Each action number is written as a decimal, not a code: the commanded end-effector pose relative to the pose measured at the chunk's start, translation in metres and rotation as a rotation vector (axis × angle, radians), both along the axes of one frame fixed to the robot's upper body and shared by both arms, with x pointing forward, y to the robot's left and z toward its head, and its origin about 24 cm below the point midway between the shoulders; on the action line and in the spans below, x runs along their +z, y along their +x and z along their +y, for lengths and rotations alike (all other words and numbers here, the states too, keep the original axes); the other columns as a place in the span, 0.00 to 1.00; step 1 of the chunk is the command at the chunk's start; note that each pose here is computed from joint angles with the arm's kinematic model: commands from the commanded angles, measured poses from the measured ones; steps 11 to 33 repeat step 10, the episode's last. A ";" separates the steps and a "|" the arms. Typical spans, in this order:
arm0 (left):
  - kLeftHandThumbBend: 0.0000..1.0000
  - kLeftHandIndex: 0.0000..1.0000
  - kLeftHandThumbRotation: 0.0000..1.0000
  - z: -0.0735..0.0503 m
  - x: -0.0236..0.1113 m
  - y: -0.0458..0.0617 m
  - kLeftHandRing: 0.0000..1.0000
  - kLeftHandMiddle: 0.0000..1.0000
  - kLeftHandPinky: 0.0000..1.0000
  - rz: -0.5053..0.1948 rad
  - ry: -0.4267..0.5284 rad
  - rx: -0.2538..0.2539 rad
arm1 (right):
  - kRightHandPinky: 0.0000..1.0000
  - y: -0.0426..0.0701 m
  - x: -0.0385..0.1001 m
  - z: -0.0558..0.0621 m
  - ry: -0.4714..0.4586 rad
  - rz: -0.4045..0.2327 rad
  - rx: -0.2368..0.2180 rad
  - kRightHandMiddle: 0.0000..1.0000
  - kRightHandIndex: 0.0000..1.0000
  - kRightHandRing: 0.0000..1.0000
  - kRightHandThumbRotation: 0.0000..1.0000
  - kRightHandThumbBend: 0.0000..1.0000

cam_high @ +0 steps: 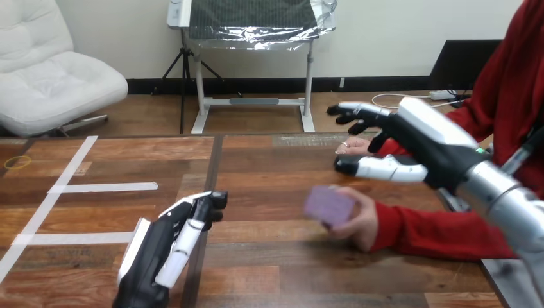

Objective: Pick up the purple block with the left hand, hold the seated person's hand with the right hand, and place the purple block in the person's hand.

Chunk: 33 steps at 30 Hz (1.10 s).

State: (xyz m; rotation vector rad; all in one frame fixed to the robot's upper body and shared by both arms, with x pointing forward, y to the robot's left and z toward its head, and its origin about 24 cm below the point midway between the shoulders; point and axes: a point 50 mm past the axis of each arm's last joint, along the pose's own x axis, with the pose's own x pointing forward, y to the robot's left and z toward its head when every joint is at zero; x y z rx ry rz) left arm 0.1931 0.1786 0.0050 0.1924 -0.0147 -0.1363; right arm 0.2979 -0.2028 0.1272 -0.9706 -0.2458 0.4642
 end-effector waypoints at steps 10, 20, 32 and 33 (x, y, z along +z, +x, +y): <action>0.56 0.70 0.95 0.003 0.032 0.003 0.75 0.76 0.77 -0.192 -0.036 0.048 | 0.66 -0.021 0.014 0.006 0.382 -0.094 0.051 0.86 0.87 0.83 1.00 1.00; 0.56 0.70 0.95 0.003 0.032 0.003 0.75 0.76 0.77 -0.192 -0.036 0.048 | 0.66 -0.021 0.014 0.006 0.382 -0.094 0.051 0.86 0.87 0.83 1.00 1.00; 0.56 0.70 0.95 0.003 0.032 0.003 0.75 0.76 0.77 -0.192 -0.036 0.048 | 0.66 -0.021 0.014 0.006 0.382 -0.094 0.051 0.86 0.87 0.83 1.00 1.00; 0.56 0.70 0.95 0.003 0.032 0.003 0.75 0.76 0.77 -0.192 -0.036 0.048 | 0.66 -0.021 0.014 0.006 0.382 -0.094 0.051 0.86 0.87 0.83 1.00 1.00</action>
